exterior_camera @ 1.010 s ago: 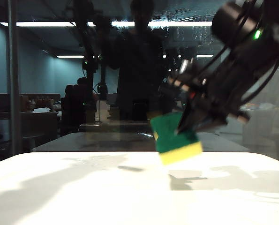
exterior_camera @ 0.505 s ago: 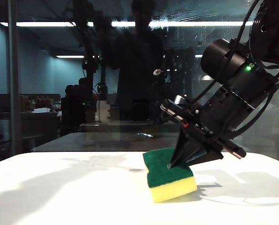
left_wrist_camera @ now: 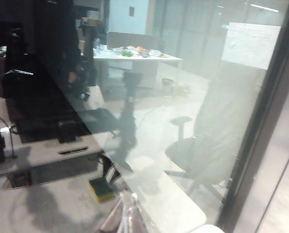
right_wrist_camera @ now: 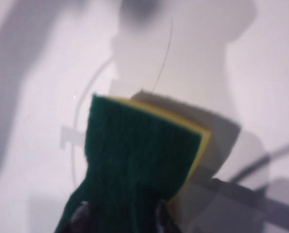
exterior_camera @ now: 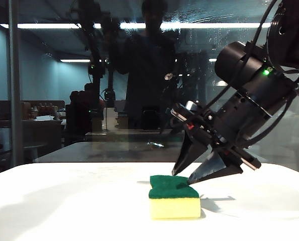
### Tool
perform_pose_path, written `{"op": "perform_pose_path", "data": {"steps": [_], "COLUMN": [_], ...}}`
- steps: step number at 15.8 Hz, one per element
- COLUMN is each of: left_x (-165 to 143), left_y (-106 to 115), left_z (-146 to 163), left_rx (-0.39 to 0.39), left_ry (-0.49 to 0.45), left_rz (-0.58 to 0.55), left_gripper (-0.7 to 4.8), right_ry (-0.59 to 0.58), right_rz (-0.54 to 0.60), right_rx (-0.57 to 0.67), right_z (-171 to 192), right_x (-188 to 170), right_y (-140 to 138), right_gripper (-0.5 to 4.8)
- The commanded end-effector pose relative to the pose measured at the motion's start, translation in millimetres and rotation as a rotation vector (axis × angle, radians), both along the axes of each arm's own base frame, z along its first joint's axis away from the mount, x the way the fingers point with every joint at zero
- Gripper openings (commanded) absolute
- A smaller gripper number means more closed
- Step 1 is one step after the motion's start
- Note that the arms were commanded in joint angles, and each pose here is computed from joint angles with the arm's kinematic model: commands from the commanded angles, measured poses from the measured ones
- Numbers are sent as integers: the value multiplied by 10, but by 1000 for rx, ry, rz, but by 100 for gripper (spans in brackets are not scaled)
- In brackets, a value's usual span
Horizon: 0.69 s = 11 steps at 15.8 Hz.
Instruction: Reach upward to find where there is water on the glass, pick up the sponge from the table, dry the water, and finally place the sponge back on the table.
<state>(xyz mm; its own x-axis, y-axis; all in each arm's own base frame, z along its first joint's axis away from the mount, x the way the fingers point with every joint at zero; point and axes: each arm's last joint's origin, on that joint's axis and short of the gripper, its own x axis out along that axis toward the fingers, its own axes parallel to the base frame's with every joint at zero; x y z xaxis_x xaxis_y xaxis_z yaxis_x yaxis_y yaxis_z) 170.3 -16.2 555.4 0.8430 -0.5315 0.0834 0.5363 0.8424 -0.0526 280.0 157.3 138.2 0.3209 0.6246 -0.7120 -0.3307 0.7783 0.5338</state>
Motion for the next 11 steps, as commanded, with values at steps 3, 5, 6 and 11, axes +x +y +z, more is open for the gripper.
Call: {"op": "perform_pose_path", "data": {"steps": [3,5,6,11], "left_x": [-31,-30,-32,-81], "left_y": [-2,-3,-7,-153], "left_z": [3,-25,-64,-233], "left_rx": [5,80,164,330], "left_ry": [5,-13,-25,65], "left_rz": [-9,-8,-15,24], "left_gripper": [-5,-5,-5,-5], "right_ry": [-254,-390,-497,-769], "right_rz": [-79,-92,-122,-338], "right_rx": [-108,-153,-186,-151], "right_z": [339,587,810,1586], "right_x": [24,-25,-84,-374], "right_y": [-61,-110,-173,-640], "right_gripper": [-9,-9,-9,-9]}}
